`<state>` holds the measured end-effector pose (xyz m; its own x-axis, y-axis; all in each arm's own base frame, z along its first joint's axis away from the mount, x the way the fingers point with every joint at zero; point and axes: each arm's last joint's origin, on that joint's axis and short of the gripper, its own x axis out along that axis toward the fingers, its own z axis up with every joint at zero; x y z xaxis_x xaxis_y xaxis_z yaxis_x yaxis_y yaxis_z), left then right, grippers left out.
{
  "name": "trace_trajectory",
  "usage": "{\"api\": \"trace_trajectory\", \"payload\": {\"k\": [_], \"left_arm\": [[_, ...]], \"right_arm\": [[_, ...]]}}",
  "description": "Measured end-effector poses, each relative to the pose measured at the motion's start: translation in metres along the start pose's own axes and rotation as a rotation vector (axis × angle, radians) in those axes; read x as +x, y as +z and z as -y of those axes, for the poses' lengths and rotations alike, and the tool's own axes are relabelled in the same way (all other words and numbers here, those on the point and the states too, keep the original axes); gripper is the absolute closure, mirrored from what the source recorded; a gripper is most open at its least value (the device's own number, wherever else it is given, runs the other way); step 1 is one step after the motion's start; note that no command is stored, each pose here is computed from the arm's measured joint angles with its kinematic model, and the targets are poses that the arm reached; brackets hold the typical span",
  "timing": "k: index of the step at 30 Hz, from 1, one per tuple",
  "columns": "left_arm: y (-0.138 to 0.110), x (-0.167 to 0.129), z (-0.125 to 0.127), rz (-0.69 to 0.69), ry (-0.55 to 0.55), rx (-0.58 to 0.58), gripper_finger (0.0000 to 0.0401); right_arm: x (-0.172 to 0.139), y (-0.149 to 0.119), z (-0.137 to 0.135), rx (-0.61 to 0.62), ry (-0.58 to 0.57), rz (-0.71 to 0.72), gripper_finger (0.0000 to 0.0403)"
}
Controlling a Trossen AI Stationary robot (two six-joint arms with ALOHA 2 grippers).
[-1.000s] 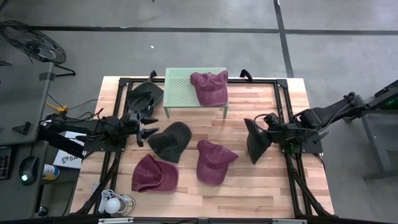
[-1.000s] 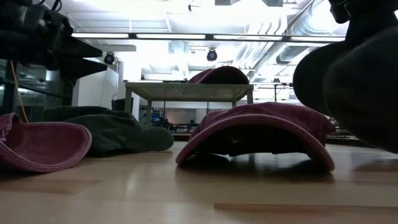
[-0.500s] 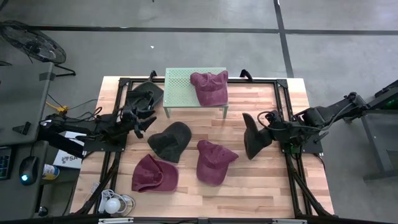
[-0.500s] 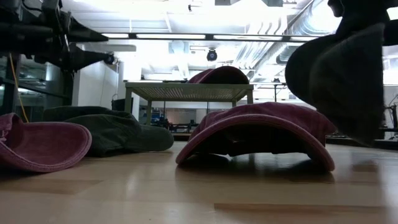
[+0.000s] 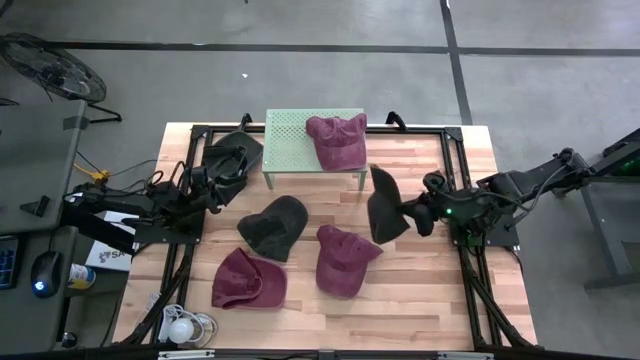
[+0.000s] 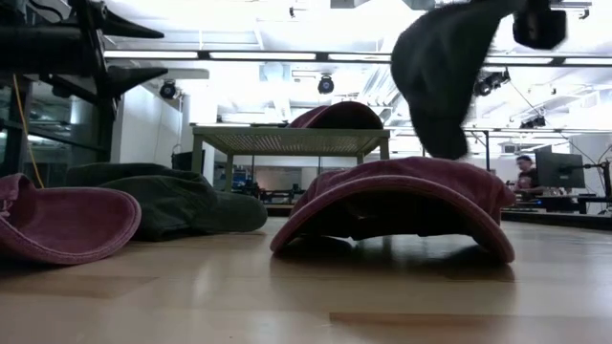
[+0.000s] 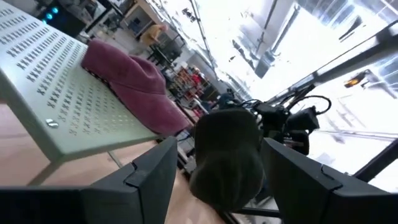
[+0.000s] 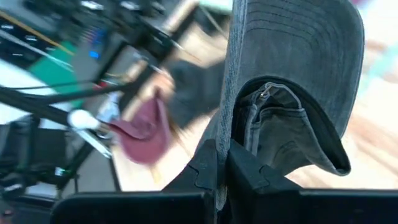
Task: Pick & Place hat
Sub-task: Put the right black cap on the shelf
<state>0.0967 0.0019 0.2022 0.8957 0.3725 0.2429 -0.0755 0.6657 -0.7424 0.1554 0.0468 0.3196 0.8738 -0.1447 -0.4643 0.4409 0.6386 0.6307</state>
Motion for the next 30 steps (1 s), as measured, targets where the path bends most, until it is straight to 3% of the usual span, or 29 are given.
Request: {"api": "trace_trajectory", "payload": {"k": [6, 16, 27, 30], "left_arm": [[0.001, 0.003, 0.005, -0.042, -0.027, 0.027, 0.0171], [0.030, 0.035, 0.054, -0.008, -0.051, 0.243, 0.0171], [0.037, 0.111, 0.115, -0.077, -0.040, 0.171, 0.0171], [0.043, 0.138, 0.125, -0.102, -0.103, 0.112, 0.0171]], "right_arm": [[-0.003, 0.014, -0.018, -0.149, 0.124, 0.197, 0.0395], [-0.008, 0.039, -0.035, -0.332, 0.119, 0.531, 0.0395], [-0.002, 0.069, -0.048, -0.477, 0.289, 0.745, 0.0396], [-0.003, 0.075, -0.049, -0.517, 0.338, 0.788, 0.0396]]}}
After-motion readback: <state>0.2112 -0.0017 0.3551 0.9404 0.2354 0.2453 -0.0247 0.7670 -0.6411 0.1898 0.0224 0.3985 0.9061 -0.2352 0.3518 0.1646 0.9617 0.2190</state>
